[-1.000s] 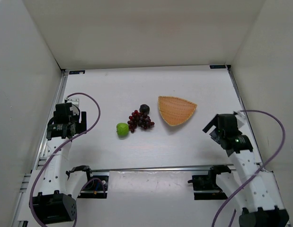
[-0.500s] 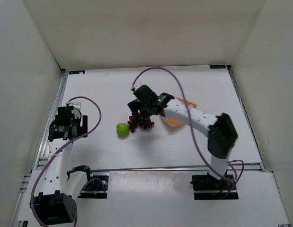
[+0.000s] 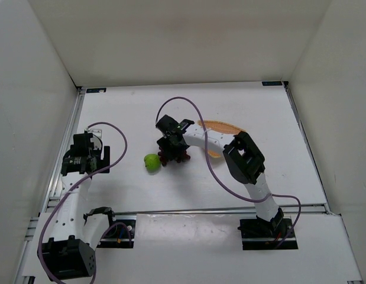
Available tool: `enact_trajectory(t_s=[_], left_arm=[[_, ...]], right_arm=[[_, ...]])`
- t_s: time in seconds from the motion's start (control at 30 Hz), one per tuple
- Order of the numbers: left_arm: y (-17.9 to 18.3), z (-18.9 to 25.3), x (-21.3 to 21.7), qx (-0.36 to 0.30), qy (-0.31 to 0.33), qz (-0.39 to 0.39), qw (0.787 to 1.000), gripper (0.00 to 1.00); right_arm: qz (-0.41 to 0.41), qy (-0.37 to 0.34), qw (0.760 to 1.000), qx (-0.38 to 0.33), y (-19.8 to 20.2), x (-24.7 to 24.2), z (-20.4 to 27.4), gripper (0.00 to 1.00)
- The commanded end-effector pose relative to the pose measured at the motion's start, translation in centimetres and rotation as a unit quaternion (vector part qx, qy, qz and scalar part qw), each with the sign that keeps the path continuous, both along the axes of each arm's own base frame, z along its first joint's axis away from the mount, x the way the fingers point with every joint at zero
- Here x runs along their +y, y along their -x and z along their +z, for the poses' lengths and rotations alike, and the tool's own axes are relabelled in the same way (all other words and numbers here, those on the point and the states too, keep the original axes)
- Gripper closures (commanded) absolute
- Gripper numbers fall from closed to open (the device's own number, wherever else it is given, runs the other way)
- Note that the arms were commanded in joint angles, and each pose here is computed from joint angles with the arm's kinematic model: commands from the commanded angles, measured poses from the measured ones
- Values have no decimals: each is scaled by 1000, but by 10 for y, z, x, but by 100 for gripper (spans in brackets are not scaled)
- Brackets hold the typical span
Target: Place and organize the fake fruits in the fruit bowl
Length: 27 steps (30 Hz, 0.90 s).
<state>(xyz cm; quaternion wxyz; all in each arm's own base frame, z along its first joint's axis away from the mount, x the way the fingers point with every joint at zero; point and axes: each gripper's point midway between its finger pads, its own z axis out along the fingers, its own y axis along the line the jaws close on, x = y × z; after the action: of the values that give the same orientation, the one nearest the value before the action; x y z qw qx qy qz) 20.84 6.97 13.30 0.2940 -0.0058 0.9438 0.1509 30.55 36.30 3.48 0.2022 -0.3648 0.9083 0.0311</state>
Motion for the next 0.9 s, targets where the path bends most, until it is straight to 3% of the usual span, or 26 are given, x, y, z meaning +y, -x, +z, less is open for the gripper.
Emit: enact_trajectory(t_s=[0.0,0.07,0.13,0.2,0.4,0.5,0.6,0.73,0.87], left_arm=[[-2,1,0,-1,3,-1,1000,0],[-3,-1,-2,5,5,-8,1000,0],[-5,0,-3,7,6,-18,1000,0],[-7,-1,-7,11,9,-44,999,0],[-22,10,-39,7,34,-145,989,0],[-30,12,-56,24,42,-183,982,0],[-40,10,-74,43,40,-218,974,0],[-61,23,-110,41,43,-269,961,0],[-77,26,-151,53,48,-315,946,0]], right_arm=[[-1,-14,1000,2,0,7,11,26],[0,-20,1000,13,6,7,11,36],[-5,-34,999,12,12,4,19,60],[-9,-50,999,4,14,1,30,72],[-43,-122,990,-50,19,-25,104,76],[-99,-189,972,-98,10,-55,166,76],[-185,-204,954,-118,-10,-104,180,76],[-265,-176,940,-126,-37,-161,163,76],[-290,-134,945,-71,-53,-187,114,72]])
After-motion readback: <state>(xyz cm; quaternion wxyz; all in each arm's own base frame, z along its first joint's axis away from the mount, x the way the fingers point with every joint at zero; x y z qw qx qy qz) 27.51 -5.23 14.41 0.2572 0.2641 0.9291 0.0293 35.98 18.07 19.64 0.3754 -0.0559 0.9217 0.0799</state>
